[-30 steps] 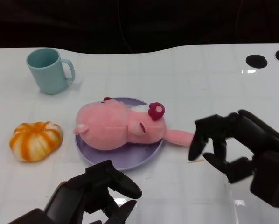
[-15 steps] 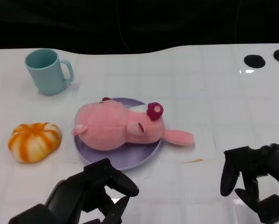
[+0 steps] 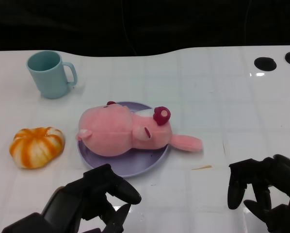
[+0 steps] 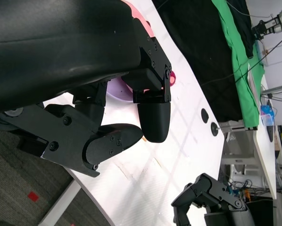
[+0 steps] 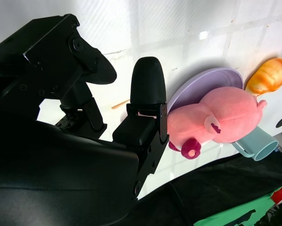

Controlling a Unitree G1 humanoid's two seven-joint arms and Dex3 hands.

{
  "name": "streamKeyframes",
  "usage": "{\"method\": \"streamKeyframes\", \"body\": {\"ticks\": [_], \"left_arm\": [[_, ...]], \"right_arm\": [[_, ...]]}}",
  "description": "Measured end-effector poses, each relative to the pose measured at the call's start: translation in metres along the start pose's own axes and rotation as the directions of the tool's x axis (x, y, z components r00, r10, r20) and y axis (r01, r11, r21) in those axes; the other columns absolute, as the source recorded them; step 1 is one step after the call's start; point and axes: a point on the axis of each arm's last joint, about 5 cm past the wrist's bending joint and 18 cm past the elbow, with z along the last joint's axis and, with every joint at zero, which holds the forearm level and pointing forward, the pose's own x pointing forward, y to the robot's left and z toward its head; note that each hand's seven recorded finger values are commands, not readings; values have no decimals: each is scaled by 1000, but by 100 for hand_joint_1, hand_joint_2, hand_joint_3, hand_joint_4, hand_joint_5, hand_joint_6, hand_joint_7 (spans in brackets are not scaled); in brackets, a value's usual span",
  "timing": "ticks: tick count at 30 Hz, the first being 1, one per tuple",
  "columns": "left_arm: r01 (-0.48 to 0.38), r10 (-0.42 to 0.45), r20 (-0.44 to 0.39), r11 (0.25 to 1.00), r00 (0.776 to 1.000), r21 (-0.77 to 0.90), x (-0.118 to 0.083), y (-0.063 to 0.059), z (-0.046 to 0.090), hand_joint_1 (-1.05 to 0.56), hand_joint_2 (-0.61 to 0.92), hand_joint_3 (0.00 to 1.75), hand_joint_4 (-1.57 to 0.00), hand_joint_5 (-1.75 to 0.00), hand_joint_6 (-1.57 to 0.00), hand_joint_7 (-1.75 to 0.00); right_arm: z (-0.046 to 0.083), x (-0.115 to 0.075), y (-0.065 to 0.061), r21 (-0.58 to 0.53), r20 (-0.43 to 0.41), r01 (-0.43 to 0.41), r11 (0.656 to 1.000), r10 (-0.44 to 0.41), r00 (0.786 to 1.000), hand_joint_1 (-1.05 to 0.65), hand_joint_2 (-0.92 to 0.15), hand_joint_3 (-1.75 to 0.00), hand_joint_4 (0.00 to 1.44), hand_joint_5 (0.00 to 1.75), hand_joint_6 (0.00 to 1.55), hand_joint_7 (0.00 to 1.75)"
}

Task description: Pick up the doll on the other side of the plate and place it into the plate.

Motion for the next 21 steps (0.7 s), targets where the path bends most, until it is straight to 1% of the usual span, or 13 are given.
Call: {"method": "streamKeyframes", "body": {"ticks": [4,7,9,12,17,21], "left_arm": [[2,-2,8,1000,1000,11,0,1,0,-19,65,85,-62,-169,-61,-130],[-1,0,6,1000,1000,16,0,2,0,-15,62,93,-64,-168,-62,-129],[-10,11,-4,1000,1000,29,-1,3,0,-12,59,99,-65,-168,-62,-130],[-28,29,-21,998,999,51,-2,8,-1,-10,58,103,-65,-167,-61,-132],[-43,46,-44,998,998,53,-4,14,-1,-16,58,100,-61,-172,-59,-138],[-30,34,-75,998,997,54,-5,17,1,-18,58,96,-65,-168,-61,-133]], "right_arm": [[0,3,0,-5,12,-7,1000,7,1000,0,-42,-118,80,174,78,128],[0,7,2,0,30,-21,1000,20,999,0,-40,-120,81,174,79,127],[1,9,5,19,51,-26,999,25,998,-1,-40,-121,81,174,79,126],[2,11,5,26,58,-28,999,26,998,-2,-39,-120,81,174,79,126],[3,13,7,31,81,-13,999,11,997,-5,-39,-120,84,175,80,126],[3,14,7,28,85,-9,1000,7,996,-8,-42,-114,85,175,79,125]]}}
